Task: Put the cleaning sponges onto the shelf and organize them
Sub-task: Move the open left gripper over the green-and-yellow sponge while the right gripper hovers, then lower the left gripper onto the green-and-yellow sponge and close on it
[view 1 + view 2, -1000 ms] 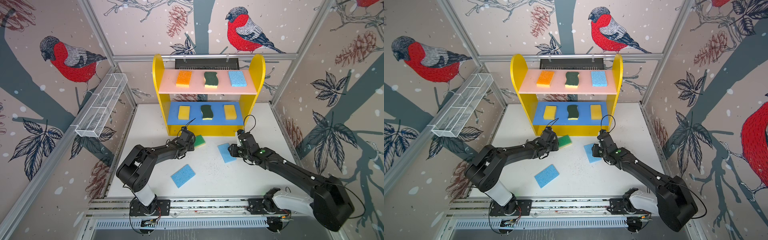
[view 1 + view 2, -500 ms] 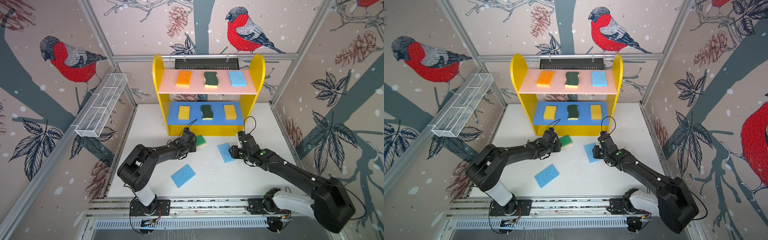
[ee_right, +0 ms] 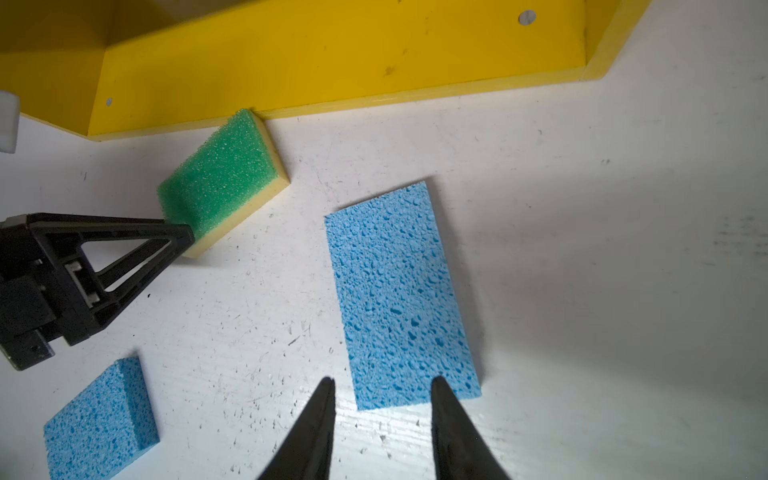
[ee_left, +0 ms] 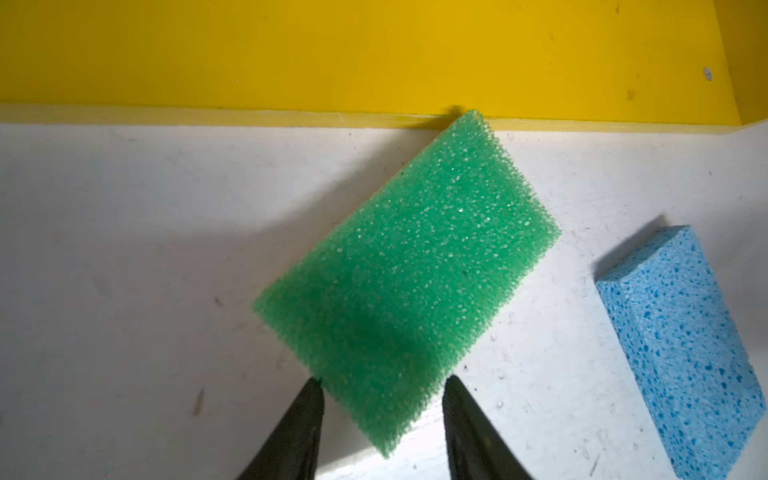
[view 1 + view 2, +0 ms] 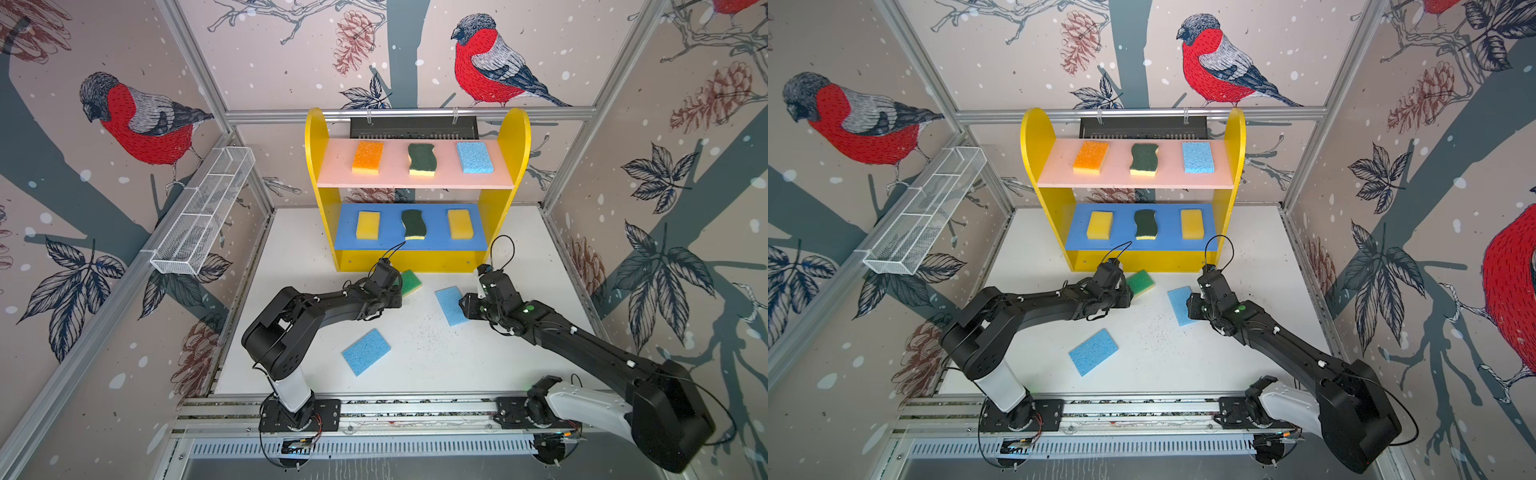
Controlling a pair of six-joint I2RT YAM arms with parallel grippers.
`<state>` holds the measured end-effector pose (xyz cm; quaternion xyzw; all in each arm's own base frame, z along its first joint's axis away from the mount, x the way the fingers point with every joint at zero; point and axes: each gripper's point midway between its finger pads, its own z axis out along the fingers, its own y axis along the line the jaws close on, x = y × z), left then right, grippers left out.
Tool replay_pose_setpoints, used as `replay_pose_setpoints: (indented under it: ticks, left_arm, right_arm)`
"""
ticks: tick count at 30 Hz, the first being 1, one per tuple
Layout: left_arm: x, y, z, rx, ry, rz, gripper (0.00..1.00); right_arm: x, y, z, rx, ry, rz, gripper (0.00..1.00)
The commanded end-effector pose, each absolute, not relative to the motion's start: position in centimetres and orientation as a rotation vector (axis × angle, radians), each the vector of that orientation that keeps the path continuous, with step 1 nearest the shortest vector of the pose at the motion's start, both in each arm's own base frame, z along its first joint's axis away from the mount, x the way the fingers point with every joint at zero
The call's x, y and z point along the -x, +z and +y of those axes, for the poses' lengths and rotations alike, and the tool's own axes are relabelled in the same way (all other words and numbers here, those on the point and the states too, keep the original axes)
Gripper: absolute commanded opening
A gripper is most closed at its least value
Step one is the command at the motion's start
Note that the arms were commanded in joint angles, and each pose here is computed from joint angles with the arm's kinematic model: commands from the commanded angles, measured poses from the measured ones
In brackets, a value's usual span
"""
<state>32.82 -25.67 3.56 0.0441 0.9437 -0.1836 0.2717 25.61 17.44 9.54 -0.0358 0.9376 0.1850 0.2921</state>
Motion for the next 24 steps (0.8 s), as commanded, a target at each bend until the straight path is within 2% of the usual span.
replay_pose_setpoints:
  ticks: [1,15,16,18,24]
  left_arm:
    - [-32.8,4.1,-27.5,-0.172,-0.568,2.522,0.48]
    - [-31.1,5.1,-31.3,-0.412,-0.661,2.492,0.52]
    - [-31.0,5.1,-31.2,-0.435,-0.649,2.492,0.54]
    - [-31.1,5.1,-30.7,-0.463,-0.598,2.491,0.65]
    - [-31.4,5.3,-28.7,-0.53,-0.43,2.471,0.71]
  right_arm:
    - [-25.7,9.6,17.2,0.106,0.483,2.486,0.4]
    - [-25.6,9.7,16.5,0.094,0.474,2.479,0.4]
    - [-25.6,9.6,16.4,0.092,0.471,2.481,0.4]
    - [-25.7,9.7,16.3,0.09,0.469,2.481,0.4]
    - [-25.8,9.8,16.0,0.082,0.466,2.476,0.4]
